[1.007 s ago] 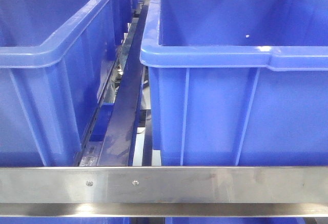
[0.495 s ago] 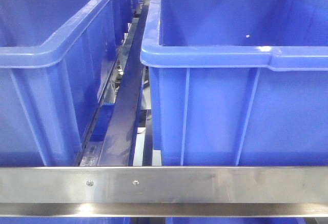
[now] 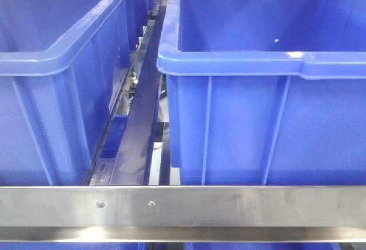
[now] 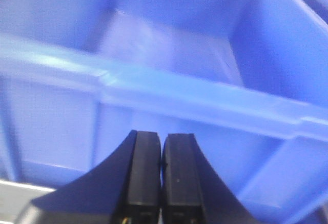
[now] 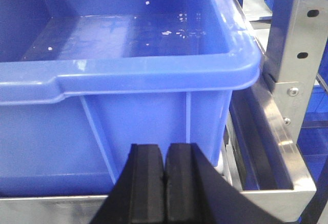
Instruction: Sort and place red and blue blocks on shelf
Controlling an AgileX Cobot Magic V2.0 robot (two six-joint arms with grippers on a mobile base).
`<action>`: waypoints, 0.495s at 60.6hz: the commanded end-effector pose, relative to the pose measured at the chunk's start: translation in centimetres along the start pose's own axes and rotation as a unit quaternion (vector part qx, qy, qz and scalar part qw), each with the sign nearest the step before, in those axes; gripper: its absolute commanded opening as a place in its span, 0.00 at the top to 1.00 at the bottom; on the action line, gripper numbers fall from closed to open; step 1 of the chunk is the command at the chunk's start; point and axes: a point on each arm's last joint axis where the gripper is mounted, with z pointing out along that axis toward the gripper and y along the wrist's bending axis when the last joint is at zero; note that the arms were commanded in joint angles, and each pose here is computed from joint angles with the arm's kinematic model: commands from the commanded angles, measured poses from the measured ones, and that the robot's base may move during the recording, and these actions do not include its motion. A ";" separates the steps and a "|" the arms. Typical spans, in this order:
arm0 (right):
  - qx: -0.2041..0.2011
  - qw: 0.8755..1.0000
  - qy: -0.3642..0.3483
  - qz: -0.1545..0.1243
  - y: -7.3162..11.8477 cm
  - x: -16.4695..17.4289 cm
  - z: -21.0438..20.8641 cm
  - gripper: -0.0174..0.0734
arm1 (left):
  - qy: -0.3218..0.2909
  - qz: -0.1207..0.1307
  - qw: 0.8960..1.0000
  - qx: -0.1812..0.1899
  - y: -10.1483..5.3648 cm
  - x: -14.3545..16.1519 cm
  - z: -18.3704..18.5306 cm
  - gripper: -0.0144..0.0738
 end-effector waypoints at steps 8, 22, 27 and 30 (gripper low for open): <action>-0.007 0.998 -0.068 -0.004 0.2 -1.7 -0.4 0.75 | -0.058 -0.008 0.998 0.008 0.0 -0.5 0.0 0.68; -0.007 0.998 -0.068 -0.004 0.2 -1.7 -0.4 0.75 | -0.058 -0.005 0.998 0.008 0.0 -0.5 0.0 0.68; -0.007 0.998 -0.068 -0.004 0.2 -1.7 -0.4 0.75 | -0.056 -0.007 0.998 0.007 0.0 -0.4 0.0 0.68; -0.007 0.998 -0.068 -0.004 0.2 -1.7 -0.4 0.75 | -0.056 -0.008 0.998 0.008 0.0 -0.4 0.0 0.68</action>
